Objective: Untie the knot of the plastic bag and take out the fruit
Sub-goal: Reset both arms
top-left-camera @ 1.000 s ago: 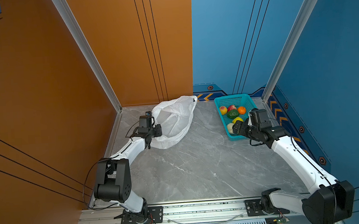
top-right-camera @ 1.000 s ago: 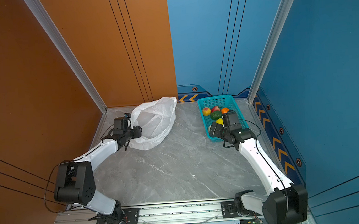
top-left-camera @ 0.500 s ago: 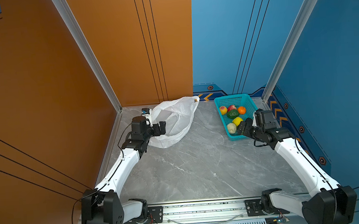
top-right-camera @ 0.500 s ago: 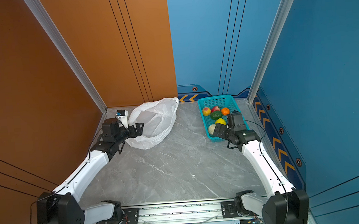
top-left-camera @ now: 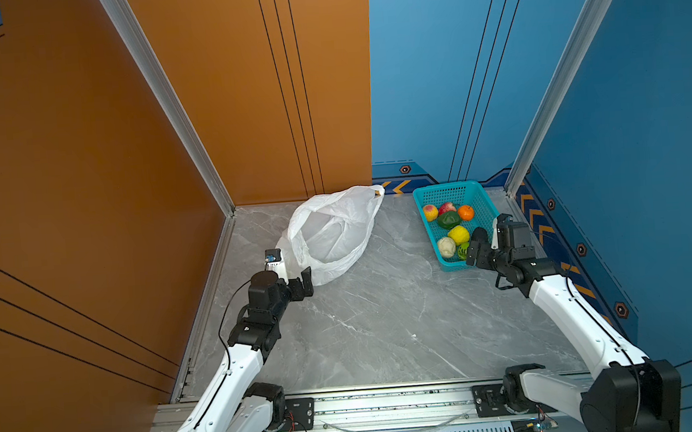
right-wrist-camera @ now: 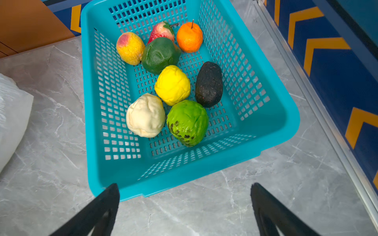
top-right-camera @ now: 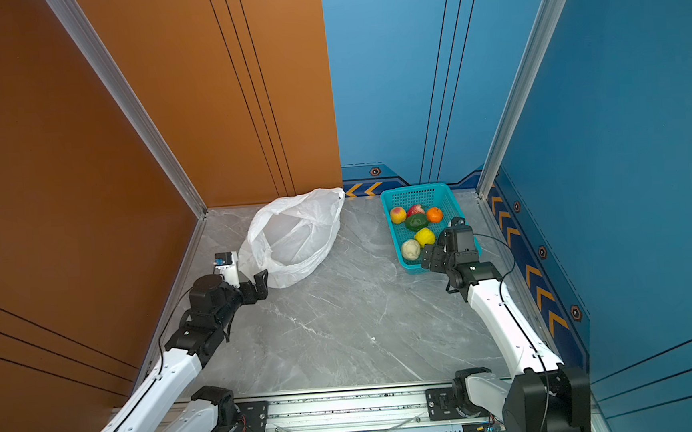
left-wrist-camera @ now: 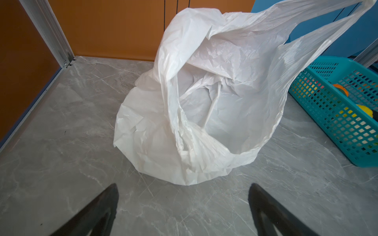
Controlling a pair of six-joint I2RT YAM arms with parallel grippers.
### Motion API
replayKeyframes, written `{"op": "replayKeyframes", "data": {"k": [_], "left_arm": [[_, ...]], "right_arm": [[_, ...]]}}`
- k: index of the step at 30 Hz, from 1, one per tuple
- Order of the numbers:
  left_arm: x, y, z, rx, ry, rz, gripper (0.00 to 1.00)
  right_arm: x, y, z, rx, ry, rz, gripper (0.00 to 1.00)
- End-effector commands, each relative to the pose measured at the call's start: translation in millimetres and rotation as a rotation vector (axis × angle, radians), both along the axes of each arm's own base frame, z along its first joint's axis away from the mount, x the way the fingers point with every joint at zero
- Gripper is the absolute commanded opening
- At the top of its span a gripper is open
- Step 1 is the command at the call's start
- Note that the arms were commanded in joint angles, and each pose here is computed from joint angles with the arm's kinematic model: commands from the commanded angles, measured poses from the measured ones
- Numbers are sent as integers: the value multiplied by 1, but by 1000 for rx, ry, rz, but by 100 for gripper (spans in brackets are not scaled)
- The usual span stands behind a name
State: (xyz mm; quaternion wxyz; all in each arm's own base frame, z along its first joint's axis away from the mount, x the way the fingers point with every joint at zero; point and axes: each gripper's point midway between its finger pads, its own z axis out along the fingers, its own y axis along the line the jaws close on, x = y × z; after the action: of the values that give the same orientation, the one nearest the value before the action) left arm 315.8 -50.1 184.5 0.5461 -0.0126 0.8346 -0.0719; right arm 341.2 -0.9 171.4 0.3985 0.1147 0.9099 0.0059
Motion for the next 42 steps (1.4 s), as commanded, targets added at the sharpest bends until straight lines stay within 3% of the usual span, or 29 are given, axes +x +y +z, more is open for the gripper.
{"op": "replayKeyframes", "data": {"k": [1, 9, 19, 23, 31, 42], "left_arm": [[1, 14, 8, 74, -88, 53, 100], [11, 27, -6, 159, -141, 81, 98], [47, 35, -30, 161, -189, 97, 98], [56, 43, -24, 164, -220, 121, 98], [49, 55, -46, 188, -142, 125, 99], [66, 60, -79, 187, -145, 152, 99]], "right_arm": [[10, -16, 5, -88, -103, 1, 100], [18, -10, -13, -89, -324, 82, 100], [34, -6, -38, -109, -360, 114, 100], [39, -5, -50, -106, -367, 119, 100], [49, -5, -59, -123, -394, 120, 100], [51, -8, -77, -185, -403, 73, 100]]}}
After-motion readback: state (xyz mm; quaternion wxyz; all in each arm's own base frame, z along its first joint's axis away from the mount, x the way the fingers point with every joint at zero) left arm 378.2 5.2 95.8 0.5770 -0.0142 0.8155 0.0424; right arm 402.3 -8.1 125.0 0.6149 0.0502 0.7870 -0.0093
